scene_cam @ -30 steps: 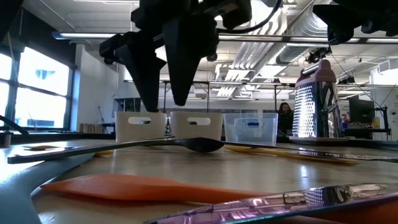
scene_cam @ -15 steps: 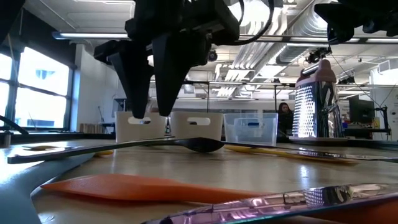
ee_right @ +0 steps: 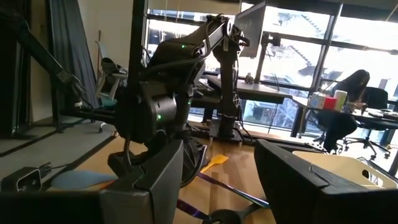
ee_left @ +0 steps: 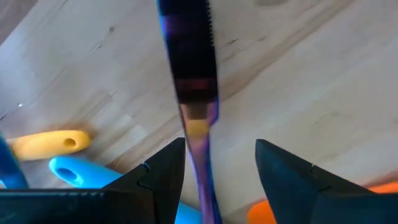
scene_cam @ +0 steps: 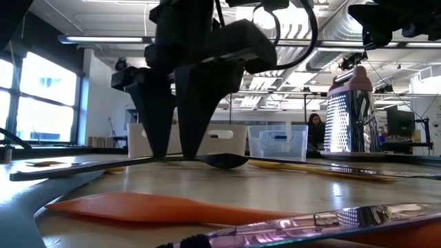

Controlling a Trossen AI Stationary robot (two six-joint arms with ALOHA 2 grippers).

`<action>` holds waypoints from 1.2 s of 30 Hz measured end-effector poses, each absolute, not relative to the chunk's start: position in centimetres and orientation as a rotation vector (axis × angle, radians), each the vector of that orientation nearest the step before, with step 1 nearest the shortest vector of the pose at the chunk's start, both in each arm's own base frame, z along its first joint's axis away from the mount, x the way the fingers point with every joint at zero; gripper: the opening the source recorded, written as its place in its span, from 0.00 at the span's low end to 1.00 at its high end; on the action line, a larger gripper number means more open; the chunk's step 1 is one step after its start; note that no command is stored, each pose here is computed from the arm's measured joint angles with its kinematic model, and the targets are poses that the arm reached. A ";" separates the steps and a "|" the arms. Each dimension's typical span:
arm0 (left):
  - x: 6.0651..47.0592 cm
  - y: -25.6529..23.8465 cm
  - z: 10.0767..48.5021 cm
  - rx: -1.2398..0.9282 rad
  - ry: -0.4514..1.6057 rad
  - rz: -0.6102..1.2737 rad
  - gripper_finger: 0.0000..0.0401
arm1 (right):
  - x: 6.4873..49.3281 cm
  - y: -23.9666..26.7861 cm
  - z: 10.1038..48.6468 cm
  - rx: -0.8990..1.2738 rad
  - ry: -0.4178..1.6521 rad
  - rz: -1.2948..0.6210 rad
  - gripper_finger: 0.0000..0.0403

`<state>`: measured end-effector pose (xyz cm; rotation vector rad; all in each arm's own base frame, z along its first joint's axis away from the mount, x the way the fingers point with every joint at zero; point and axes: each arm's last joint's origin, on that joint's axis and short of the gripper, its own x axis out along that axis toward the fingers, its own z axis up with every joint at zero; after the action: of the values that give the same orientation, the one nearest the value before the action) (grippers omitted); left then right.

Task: Pick & Place Kitchen Items
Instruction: Put the purple table knife into the transparent bin

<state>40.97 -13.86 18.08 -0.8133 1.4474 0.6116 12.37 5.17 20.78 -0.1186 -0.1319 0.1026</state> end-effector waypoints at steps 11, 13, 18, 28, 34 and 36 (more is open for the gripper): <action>41.0 -13.8 18.0 -0.805 1.434 0.628 0.46 | 12.4 5.2 20.8 -0.098 -0.130 0.105 0.48; 41.1 -13.8 18.0 -0.819 1.425 0.631 0.46 | 12.4 5.2 20.8 -0.098 -0.130 0.105 0.48; 41.1 -13.8 18.0 -0.812 1.424 0.631 0.46 | 12.4 5.2 20.8 -0.099 -0.130 0.106 0.48; 41.1 -13.8 18.0 -0.806 1.409 0.647 0.46 | 12.4 5.2 20.8 -0.100 -0.129 0.106 0.48; 41.1 -13.8 18.0 -0.790 1.407 0.643 0.46 | 12.4 5.2 20.8 -0.100 -0.129 0.106 0.48; 41.1 -13.8 18.0 -0.780 1.408 0.636 0.46 | 12.4 5.2 20.8 -0.100 -0.129 0.106 0.48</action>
<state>41.07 -13.76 17.96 -0.7799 1.4080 0.6365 12.38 5.17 20.76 -0.1000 -0.1289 0.1056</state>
